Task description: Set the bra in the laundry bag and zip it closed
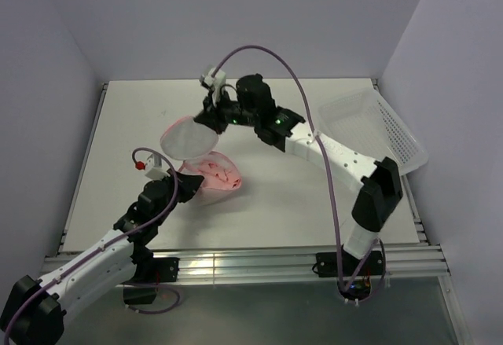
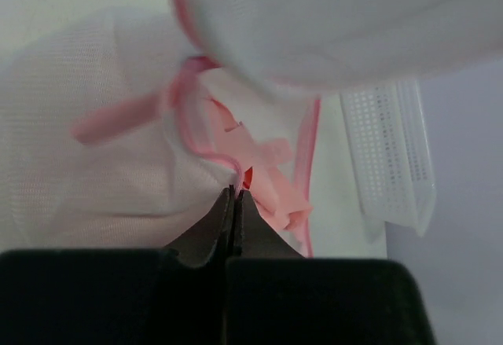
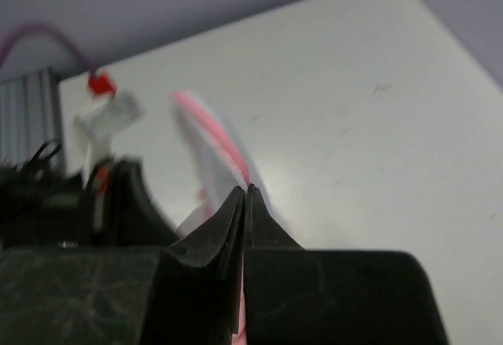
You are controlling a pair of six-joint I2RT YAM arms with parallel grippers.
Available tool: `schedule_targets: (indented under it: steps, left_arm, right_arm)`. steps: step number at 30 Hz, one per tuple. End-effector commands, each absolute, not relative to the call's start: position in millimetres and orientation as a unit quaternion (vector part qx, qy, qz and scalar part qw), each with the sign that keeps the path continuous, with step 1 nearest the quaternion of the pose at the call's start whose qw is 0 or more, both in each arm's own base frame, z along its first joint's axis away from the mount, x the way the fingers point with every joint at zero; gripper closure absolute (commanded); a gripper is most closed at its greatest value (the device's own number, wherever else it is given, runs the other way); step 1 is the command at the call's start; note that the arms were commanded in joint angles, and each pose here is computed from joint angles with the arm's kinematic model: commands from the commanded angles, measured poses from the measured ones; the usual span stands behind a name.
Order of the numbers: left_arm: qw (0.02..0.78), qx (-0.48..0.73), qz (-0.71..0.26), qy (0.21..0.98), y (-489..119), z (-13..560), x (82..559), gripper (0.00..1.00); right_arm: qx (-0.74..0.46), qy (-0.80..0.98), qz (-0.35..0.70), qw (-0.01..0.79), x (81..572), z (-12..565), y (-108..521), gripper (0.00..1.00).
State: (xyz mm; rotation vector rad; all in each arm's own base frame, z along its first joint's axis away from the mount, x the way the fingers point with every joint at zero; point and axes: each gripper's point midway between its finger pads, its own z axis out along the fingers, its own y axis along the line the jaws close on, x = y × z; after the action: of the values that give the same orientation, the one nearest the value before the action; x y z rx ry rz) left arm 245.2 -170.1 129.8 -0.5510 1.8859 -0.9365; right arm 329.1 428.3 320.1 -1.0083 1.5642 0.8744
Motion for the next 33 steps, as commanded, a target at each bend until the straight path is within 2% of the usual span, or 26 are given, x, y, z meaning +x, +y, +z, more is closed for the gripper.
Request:
schedule_targets:
  steps: [1,2,3,9,13,15,17,18,21,25,29,31,32,33]
  left_arm:
    - [0.509,-0.294,-0.398,0.704,-157,163,262,1.0]
    - [0.511,-0.294,-0.4,0.702,-157,164,262,1.0]
    - [0.513,-0.293,-0.402,0.699,-157,165,263,1.0]
    - [0.499,-0.299,-0.423,0.695,-162,156,259,1.0]
    - [0.499,-0.288,-0.431,0.694,-164,161,257,1.0]
    - [0.503,-0.288,-0.426,0.695,-162,162,256,1.0]
    - [0.503,-0.289,-0.424,0.695,-160,161,254,1.0]
    - [0.504,-0.288,-0.423,0.696,-159,161,254,1.0]
    - [0.507,-0.289,-0.412,0.7,-155,157,253,1.0]
    - [0.512,-0.281,-0.405,0.703,-155,157,254,1.0]
    - [0.512,-0.279,-0.404,0.705,-156,158,255,1.0]
    - [0.513,-0.278,-0.406,0.704,-156,159,255,1.0]
    - [0.513,-0.277,-0.407,0.703,-156,161,254,1.0]
    - [0.514,-0.276,-0.408,0.702,-156,162,254,1.0]
  right_arm:
    - [-0.418,0.64,0.369,0.529,290,318,399,1.0]
    - [-0.386,0.642,0.369,0.55,282,330,381,1.0]
    - [-0.381,0.666,0.359,0.531,275,290,370,1.0]
    - [-0.325,0.685,0.379,0.531,248,248,339,1.0]
    - [-0.305,0.716,0.344,0.525,255,218,328,1.0]
    - [-0.298,0.71,0.337,0.542,259,226,324,1.0]
    - [-0.306,0.697,0.335,0.555,255,238,325,0.88]
    - [-0.314,0.701,0.331,0.549,251,236,324,0.77]
    - [-0.343,0.69,0.349,0.534,223,226,332,0.63]
    - [-0.355,0.714,0.347,0.494,201,191,328,0.62]
    - [-0.35,0.727,0.328,0.491,197,183,322,0.68]
    - [-0.336,0.736,0.324,0.491,197,185,316,0.56]
    - [-0.319,0.742,0.318,0.496,200,186,312,0.47]
    - [-0.299,0.752,0.322,0.492,200,187,308,0.33]
